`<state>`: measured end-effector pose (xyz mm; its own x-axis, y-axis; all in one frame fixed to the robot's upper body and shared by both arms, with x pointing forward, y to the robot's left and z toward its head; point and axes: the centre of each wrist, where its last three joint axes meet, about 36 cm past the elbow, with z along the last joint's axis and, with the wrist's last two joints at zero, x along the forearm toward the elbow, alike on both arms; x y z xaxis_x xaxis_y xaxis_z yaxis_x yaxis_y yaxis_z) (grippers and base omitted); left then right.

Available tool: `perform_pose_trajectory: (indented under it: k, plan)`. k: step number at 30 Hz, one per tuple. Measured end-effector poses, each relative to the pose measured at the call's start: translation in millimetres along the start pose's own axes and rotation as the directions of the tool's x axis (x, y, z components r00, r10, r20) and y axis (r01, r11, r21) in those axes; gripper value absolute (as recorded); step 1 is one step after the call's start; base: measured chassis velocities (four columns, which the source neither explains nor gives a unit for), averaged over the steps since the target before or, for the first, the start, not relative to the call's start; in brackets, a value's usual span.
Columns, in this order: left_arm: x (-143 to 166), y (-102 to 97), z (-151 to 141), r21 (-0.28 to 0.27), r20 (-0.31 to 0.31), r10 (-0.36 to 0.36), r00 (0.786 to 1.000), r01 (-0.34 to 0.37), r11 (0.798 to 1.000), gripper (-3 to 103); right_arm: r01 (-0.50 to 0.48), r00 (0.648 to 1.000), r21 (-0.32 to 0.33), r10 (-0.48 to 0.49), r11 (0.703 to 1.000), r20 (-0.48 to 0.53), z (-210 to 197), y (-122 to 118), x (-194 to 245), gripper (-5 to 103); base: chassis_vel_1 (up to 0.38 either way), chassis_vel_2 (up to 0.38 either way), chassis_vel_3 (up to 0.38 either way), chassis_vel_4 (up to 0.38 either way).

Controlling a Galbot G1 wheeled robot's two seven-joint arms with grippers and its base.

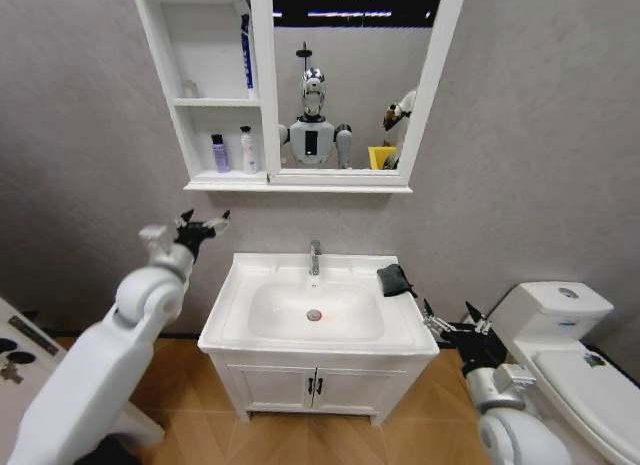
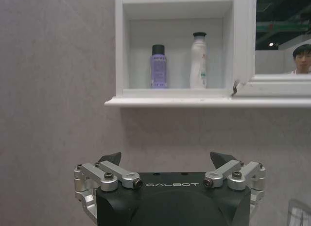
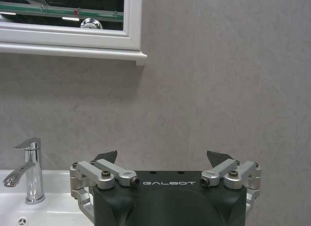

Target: Move facial cleanser and shampoo from washbasin to cabinet, then wipe washbasin with towel.

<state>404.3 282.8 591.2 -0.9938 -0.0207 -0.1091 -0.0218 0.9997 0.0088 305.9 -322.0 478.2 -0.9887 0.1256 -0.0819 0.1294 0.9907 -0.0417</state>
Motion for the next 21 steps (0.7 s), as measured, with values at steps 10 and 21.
perform_pose_trajectory:
  k: [10, 21]
  plan:
    - [125.4, -6.6, 62.1, -0.097, -0.048, -0.062, 0.997, 0.057, 0.994, 100, 0.029, 1.000, -0.012, -0.030, 0.999, -0.006, 3.6, 4.3, 6.8, 100, 0.000, 0.000, 0.000, 0.000]
    - [127.1, -6.5, 83.4, -0.106, -0.070, -0.112, 0.991, 0.104, 0.989, 100, 0.049, 0.999, -0.026, -0.049, 0.998, -0.012, -0.4, 3.9, 23.6, 100, 0.000, 0.000, 0.000, 0.000]
